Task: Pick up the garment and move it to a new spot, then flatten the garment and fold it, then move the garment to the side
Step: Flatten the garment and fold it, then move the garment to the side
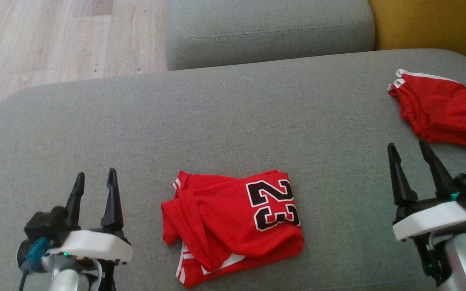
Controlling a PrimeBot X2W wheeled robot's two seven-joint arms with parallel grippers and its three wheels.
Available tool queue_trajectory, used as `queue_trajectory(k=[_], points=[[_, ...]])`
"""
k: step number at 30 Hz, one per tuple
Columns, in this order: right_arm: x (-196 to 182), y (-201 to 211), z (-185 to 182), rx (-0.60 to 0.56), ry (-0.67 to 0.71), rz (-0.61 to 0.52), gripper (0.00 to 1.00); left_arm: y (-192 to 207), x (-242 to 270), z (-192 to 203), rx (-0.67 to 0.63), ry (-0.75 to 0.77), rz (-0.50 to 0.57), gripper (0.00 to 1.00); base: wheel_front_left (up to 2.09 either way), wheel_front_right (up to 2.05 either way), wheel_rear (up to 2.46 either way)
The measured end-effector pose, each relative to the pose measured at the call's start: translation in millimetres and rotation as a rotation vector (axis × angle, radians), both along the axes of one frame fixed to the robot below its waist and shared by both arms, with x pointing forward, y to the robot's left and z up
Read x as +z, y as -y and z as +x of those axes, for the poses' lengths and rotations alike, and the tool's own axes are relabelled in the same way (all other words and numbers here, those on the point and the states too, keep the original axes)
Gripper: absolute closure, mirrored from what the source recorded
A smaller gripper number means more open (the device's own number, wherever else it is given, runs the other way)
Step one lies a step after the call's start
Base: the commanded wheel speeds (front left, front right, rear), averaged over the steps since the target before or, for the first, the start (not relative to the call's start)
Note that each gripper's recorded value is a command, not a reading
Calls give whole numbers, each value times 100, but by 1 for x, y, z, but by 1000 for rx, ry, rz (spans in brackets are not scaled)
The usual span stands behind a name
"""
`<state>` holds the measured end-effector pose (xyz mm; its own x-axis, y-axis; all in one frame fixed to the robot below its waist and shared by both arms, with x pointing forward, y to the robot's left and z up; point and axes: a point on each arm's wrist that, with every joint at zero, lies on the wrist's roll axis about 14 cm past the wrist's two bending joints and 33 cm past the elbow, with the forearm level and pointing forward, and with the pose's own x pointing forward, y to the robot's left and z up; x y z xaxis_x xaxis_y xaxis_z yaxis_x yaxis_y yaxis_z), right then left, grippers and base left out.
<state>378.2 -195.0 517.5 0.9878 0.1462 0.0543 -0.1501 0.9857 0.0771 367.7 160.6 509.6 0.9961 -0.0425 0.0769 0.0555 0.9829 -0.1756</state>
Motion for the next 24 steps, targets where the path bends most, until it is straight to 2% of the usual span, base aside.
queue_trajectory(k=[11,15,22,24], points=[[-10,-16,0,37,-23,-18,0,-9,-3,-2,24,-5,18,0,0,0,0],[-21,-31,0,75,-80,7,0,-10,-4,-3,31,-7,9,0,0,0,0],[-54,-94,4,253,-328,49,0,-16,-8,-9,43,-20,14,0,0,0,0],[-69,-111,10,308,-455,30,0,-22,-13,-14,59,-34,12,0,0,0,0]])
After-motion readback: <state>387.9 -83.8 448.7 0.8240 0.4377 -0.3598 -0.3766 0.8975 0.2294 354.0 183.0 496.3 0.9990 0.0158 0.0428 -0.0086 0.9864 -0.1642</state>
